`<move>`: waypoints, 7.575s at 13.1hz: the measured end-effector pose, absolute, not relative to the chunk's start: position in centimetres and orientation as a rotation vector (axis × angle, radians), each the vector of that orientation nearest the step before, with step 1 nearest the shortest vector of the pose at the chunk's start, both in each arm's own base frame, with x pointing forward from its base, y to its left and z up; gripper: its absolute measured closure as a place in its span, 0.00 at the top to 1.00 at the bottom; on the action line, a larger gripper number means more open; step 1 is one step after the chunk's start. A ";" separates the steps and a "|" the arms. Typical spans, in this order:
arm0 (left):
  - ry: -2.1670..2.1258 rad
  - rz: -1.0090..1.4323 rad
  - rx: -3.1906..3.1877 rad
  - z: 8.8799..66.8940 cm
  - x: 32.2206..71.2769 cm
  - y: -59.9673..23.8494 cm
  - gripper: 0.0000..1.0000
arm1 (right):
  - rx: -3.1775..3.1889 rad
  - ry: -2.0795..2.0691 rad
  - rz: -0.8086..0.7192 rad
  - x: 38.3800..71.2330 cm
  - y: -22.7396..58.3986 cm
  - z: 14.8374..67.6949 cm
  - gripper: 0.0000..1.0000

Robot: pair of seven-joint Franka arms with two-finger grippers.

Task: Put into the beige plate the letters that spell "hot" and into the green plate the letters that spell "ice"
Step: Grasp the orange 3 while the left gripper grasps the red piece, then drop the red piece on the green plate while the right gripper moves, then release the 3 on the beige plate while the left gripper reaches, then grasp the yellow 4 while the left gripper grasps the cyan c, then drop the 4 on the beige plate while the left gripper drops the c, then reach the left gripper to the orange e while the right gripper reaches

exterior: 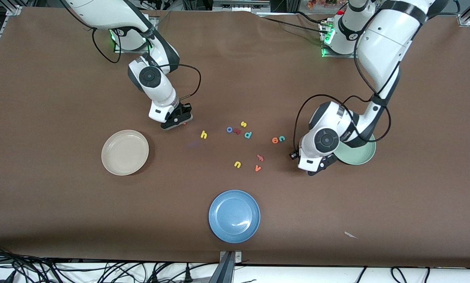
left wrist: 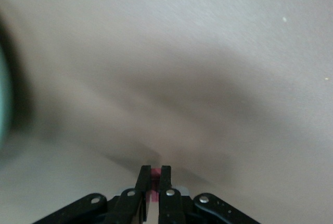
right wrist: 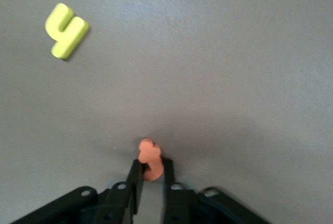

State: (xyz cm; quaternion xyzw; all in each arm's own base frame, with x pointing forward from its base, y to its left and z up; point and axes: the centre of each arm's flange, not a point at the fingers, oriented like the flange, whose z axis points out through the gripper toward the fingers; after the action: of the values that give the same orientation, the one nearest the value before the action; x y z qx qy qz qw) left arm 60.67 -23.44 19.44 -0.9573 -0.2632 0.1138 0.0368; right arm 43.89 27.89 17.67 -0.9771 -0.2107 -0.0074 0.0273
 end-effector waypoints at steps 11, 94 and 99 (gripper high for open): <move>-0.218 0.707 -2.944 21.6 59.2 -6.3 0.07 | -3.088 -0.862 0.007 49.0 19.9 23.8 0.19; -0.796 0.395 -3.027 26.7 57.0 -24.9 1.00 | -3.052 0.523 0.116 53.8 33.2 25.5 0.42; -0.907 0.318 -3.056 22.3 55.4 -31.1 1.00 | -2.936 0.865 0.061 49.9 40.0 25.4 0.42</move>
State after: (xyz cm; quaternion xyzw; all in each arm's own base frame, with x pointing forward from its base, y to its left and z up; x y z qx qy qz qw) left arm 55.39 -31.12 22.33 -0.9534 -0.2831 0.0993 -0.0312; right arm 49.94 40.01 25.35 -0.9583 0.2822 0.0199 0.0402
